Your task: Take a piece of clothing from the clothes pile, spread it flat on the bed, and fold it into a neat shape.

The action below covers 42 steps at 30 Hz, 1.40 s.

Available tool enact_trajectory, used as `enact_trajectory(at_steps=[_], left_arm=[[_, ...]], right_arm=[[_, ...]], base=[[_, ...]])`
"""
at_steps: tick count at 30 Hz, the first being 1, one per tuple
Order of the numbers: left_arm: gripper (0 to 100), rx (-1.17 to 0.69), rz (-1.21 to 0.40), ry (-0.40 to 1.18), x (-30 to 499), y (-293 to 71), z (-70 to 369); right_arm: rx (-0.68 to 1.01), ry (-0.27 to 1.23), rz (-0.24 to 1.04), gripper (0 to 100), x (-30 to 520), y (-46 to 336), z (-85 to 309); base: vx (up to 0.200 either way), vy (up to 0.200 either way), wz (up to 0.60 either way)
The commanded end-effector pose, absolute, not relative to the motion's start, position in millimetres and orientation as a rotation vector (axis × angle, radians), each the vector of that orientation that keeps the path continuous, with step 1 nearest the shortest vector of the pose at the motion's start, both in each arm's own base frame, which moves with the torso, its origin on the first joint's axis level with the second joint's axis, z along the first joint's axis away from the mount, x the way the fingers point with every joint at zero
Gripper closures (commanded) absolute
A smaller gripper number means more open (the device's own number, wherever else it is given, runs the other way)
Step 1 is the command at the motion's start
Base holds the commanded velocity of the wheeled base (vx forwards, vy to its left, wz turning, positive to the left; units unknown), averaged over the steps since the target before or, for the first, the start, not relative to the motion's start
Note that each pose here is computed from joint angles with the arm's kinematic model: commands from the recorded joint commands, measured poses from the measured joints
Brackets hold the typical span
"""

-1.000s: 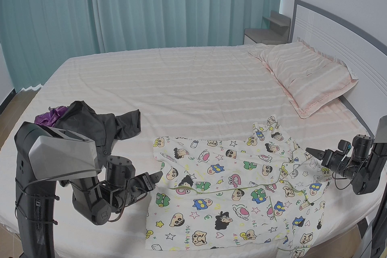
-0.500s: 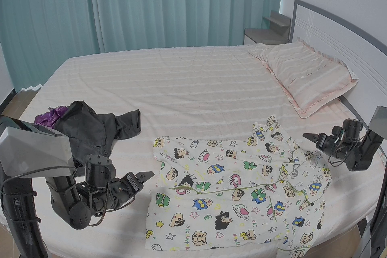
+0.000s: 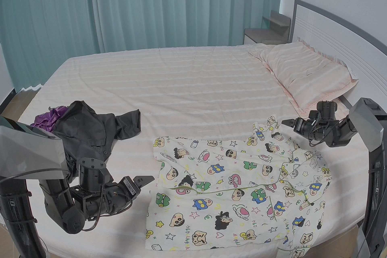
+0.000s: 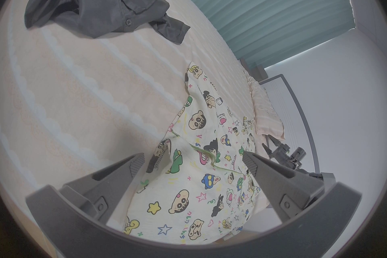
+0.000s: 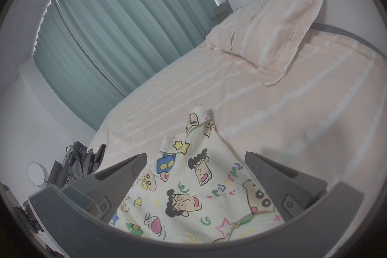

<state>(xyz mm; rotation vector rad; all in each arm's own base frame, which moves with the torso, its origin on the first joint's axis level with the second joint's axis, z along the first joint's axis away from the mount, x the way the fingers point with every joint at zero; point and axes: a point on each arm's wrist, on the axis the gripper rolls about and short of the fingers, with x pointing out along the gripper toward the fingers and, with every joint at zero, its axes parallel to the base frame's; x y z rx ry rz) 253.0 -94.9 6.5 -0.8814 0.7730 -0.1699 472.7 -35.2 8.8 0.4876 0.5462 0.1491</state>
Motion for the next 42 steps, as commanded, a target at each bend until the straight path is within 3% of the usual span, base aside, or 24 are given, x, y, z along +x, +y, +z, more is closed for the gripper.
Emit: enact_trajectory(at_steps=[1, 16, 17, 42], left_arm=[[0, -0.915, -0.170, 0.789, 248.7, -93.7, 6.5], [0, -0.915, -0.171, 0.794, 247.9, -94.8, 5.9], [0, -0.915, -0.171, 0.794, 247.9, -94.8, 5.9], [0, -0.912, -0.167, 0.796, 247.9, -94.7, 4.7]], right_arm=[[0.464, 0.618, 0.147, 0, 492.0, -26.0, -27.4], [0.390, 0.646, 0.122, 0, 511.2, -26.6, -48.0], [0.389, 0.650, 0.122, 100, 510.9, -26.6, -49.7], [0.419, 0.476, 0.045, 100, 528.0, -61.9, -34.0]], base=[[0.000, 0.000, 0.00], [0.000, 0.000, 0.00], [0.000, 0.000, 0.00], [0.000, 0.000, 0.00]])
